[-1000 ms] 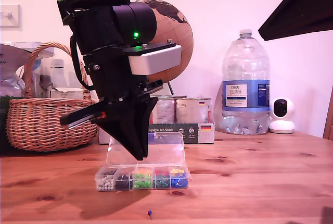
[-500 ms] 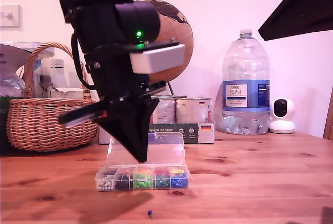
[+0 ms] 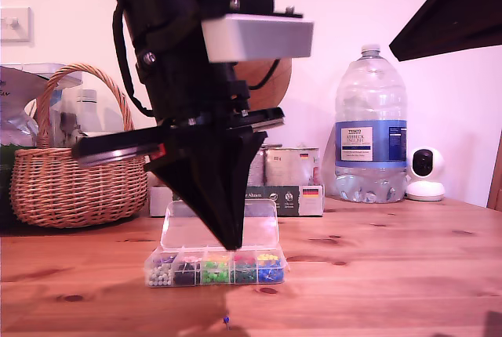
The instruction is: Sort the loose pins on the table into their correct compartments
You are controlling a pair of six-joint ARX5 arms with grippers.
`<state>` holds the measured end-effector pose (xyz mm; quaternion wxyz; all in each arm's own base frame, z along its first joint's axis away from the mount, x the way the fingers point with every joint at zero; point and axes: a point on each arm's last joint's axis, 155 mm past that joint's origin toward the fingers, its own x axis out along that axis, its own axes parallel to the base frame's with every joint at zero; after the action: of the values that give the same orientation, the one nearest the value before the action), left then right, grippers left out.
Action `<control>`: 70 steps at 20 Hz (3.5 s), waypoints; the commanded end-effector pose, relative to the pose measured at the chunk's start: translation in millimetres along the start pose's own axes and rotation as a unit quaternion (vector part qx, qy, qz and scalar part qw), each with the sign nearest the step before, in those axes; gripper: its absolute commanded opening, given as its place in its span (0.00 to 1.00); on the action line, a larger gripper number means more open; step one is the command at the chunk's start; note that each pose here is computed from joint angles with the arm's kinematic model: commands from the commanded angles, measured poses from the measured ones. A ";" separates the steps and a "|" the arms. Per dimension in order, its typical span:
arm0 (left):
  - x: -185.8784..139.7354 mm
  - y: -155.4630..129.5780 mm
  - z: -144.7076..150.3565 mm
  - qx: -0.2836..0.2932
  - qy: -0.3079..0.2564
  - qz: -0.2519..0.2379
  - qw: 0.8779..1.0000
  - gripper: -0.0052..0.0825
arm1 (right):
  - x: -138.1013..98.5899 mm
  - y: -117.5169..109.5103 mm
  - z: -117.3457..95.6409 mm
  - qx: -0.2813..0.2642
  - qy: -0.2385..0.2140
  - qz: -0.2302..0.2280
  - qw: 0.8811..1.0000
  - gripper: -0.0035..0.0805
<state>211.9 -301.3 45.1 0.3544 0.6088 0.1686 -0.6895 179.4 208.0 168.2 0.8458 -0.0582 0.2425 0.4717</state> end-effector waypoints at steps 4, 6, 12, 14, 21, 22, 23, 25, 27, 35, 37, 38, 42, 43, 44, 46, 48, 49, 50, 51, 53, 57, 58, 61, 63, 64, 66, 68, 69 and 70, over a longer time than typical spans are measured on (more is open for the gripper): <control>12.8 -25.8 8.3 0.024 -0.012 -0.033 0.999 0.05 | 1.5 1.5 -1.6 -0.002 0.001 0.004 1.000 0.03; 14.6 -29.6 6.2 0.031 -0.009 -0.038 0.999 0.19 | 1.5 1.5 -1.6 -0.002 0.001 0.004 1.000 0.03; 15.1 -23.7 2.2 0.054 -0.004 -0.027 0.998 0.30 | 1.5 1.5 -1.8 -0.002 0.001 0.004 1.000 0.03; 15.8 -21.3 0.7 0.053 -0.006 -0.023 0.998 0.30 | 1.5 1.5 -1.8 -0.002 0.001 0.004 1.000 0.03; 22.3 -17.0 -5.6 0.050 -0.006 -0.019 0.999 0.30 | 1.5 1.5 -2.1 -0.002 0.002 0.004 1.000 0.03; 23.9 -16.2 -5.5 0.051 -0.008 -0.019 0.998 0.30 | 1.5 1.5 -2.1 -0.002 0.002 0.004 1.000 0.03; 25.2 -16.5 -6.3 0.053 -0.009 -0.020 0.998 0.30 | 1.5 1.5 -2.2 -0.002 0.002 0.004 1.000 0.03; 30.5 -17.3 -7.8 0.056 -0.010 -0.025 0.998 0.30 | 1.5 1.4 -2.3 -0.002 0.002 0.004 1.000 0.03; 35.7 -15.0 -8.5 0.058 -0.011 -0.023 0.998 0.30 | 1.5 1.4 -2.3 -0.002 0.002 0.003 1.000 0.03; 42.1 -14.7 -7.9 0.056 -0.019 -0.026 0.998 0.30 | 1.5 1.4 -2.3 -0.002 0.002 0.004 1.000 0.03; 42.6 -15.5 -7.4 0.055 -0.021 -0.028 0.998 0.30 | 1.5 1.4 -2.3 -0.002 0.002 0.004 1.000 0.03; 44.1 -16.6 -7.8 0.055 -0.020 -0.030 0.998 0.30 | 1.5 1.4 -2.4 -0.002 0.002 0.004 1.000 0.03; 48.7 -20.0 -9.1 0.053 -0.020 -0.039 0.998 0.30 | 1.4 1.3 -2.4 -0.002 0.002 0.004 1.000 0.03; 49.6 -21.1 -9.3 0.052 -0.020 -0.042 0.998 0.30 | 1.5 1.4 -2.3 -0.002 0.002 0.004 1.000 0.03; 49.9 -23.0 -9.3 0.051 -0.020 -0.046 0.997 0.30 | 1.5 1.4 -2.4 -0.002 0.002 0.004 1.000 0.03; 50.7 -23.5 -9.7 0.051 -0.020 -0.047 0.997 0.30 | 1.5 1.4 -2.4 -0.002 0.002 0.004 1.000 0.03; 50.9 -25.2 -9.7 0.050 -0.020 -0.051 0.997 0.30 | 1.4 1.3 -2.3 -0.002 0.002 0.003 1.000 0.03; 51.0 -24.0 -9.7 0.051 -0.020 -0.049 0.997 0.30 | 1.4 1.3 -2.3 -0.002 0.002 0.003 1.000 0.03; 51.3 -21.8 -9.9 0.053 -0.020 -0.044 0.997 0.30 | 1.5 1.4 -2.3 -0.002 0.002 0.004 1.000 0.03; 51.4 -20.6 -9.4 0.053 -0.022 -0.042 0.997 0.30 | 1.5 1.4 -2.4 -0.002 0.002 0.004 1.000 0.03; 51.7 -20.9 -7.9 0.053 -0.026 -0.042 0.997 0.26 | 1.5 1.4 -2.3 -0.002 0.002 0.004 1.000 0.03; 51.7 -21.8 -8.0 0.052 -0.026 -0.044 0.997 0.25 | 1.5 1.4 -2.3 -0.002 0.002 0.004 1.000 0.03; 51.7 -21.9 -7.9 0.052 -0.026 -0.044 0.997 0.22 | 1.5 1.4 -2.3 -0.002 0.002 0.004 1.000 0.03; 55.5 -24.7 -7.9 0.050 -0.029 -0.052 0.997 0.20 | 1.5 1.4 -2.4 -0.002 0.002 0.004 1.000 0.03; 59.8 -28.0 -9.0 0.048 -0.029 -0.060 0.997 0.20 | 1.5 1.4 -2.4 -0.002 0.002 0.004 1.000 0.03; 60.8 -28.6 -9.2 0.048 -0.029 -0.062 0.997 0.17 | 1.4 1.3 -2.5 -0.002 0.003 0.003 1.000 0.03; 60.8 -28.5 -9.4 0.048 -0.029 -0.061 0.997 0.14 | 1.5 1.4 -2.4 -0.002 0.002 0.004 1.000 0.03; 60.7 -29.0 -11.6 0.046 -0.025 -0.063 0.997 0.14 | 1.5 1.4 -2.3 -0.002 0.002 0.004 1.000 0.03; 60.5 -29.1 -12.2 0.045 -0.025 -0.063 0.997 0.14 | 1.5 1.4 -2.3 -0.002 0.002 0.004 1.000 0.03; 60.6 -28.8 -12.2 0.045 -0.025 -0.062 0.997 0.14 | 1.5 1.4 -2.3 -0.002 0.002 0.004 1.000 0.03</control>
<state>204.7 -299.2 -1.8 0.3038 0.6018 0.1431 -0.7246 179.4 208.0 168.2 0.8457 -0.0582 0.2426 0.4717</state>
